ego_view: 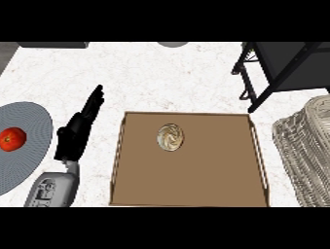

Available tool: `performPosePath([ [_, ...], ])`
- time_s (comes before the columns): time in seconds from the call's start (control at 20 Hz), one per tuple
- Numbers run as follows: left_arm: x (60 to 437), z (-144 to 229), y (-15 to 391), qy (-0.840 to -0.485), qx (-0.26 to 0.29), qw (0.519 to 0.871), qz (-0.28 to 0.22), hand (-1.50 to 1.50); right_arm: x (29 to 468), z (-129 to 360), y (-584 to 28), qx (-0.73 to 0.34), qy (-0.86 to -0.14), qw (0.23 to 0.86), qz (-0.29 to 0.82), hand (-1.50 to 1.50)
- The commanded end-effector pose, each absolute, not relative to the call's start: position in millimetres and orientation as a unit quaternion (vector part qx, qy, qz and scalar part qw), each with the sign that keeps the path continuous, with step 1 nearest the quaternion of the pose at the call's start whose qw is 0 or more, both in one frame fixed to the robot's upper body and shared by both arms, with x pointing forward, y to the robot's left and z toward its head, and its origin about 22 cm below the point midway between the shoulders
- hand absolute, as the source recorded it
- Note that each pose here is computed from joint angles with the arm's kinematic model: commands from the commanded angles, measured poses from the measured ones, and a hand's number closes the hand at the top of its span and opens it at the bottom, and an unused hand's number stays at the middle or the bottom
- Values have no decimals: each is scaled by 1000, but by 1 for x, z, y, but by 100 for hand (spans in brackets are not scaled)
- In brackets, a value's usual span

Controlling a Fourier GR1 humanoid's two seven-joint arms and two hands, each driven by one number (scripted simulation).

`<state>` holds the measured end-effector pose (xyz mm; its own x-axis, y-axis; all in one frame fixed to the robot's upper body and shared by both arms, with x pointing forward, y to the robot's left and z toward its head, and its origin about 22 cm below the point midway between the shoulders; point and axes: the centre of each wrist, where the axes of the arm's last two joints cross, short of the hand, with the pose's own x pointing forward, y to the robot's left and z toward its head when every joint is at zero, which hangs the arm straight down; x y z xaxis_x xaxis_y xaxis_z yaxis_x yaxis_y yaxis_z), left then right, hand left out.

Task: Pick the lemon from the tray and place it in the tiered shelf

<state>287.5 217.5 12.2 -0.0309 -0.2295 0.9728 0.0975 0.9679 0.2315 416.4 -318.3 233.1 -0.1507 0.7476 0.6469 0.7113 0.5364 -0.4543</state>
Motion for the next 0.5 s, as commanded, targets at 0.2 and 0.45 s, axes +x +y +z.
performPosePath([
  [0.2, 284, 22, 209, -708, 43, 695, -123, 0, 421, 210, -356, -607, -648, 460, 20, -150],
  [0.45, 293, 34, 229, -712, 43, 690, -122, 0, 423, 221, -373, -605, -635, 480, -1, -150],
])
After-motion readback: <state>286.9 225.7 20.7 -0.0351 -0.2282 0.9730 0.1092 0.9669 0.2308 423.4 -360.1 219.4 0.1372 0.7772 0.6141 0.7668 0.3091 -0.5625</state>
